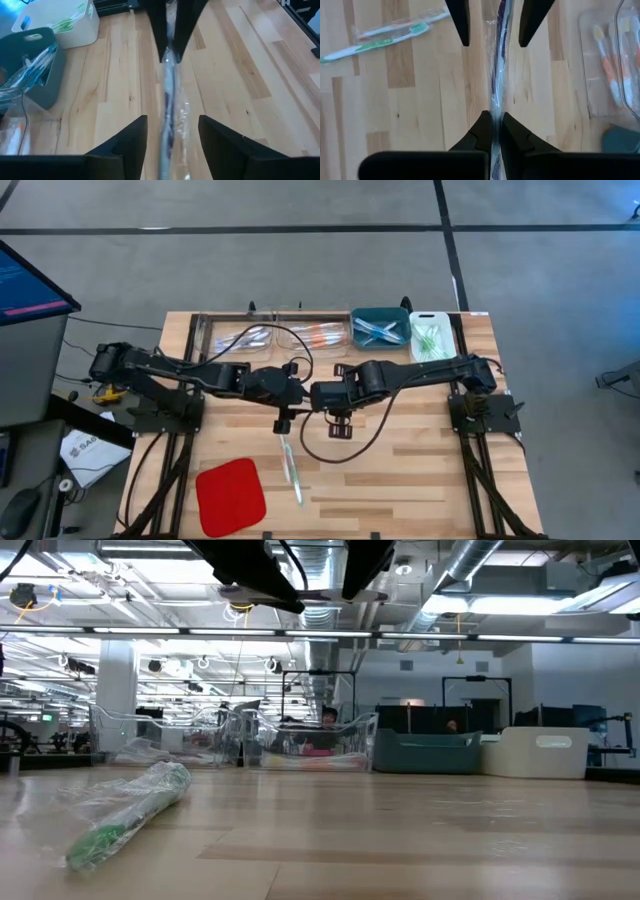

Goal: Pick & Place Toothbrushes
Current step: Put the violet toothbrush into the left transparent bin

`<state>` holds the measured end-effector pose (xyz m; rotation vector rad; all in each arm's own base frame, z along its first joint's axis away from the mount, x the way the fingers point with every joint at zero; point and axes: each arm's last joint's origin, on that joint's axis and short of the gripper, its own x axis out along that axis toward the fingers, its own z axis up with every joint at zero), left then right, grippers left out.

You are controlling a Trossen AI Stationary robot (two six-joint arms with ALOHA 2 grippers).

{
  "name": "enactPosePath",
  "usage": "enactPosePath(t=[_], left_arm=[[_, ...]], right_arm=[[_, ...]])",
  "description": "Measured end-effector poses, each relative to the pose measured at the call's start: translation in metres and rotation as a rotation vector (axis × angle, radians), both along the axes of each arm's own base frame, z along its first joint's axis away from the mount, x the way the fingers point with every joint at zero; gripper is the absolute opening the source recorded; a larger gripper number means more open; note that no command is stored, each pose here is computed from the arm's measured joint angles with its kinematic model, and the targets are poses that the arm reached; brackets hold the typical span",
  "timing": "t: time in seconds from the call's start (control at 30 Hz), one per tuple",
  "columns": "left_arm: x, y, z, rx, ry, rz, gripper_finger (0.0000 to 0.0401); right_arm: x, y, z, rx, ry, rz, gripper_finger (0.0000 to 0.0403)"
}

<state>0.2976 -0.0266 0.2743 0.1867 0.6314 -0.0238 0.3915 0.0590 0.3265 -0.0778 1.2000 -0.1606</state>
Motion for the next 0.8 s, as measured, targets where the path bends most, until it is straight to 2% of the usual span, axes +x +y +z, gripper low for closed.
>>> enactPosePath(t=[0.37, 0.8], left_arm=[[0.0, 0.0003, 0.0, 0.004, 0.0, 0.006, 0.0118], [0.0, 0.0007, -0.0001, 0.003, 0.001, 0.005, 0.0091]], right_arm=[[0.001, -0.0061, -0.0001, 0.002, -0.001, -0.015, 0.0009], [0.0015, -0.006, -0.0002, 0.0, -0.003, -0.007, 0.0011]])
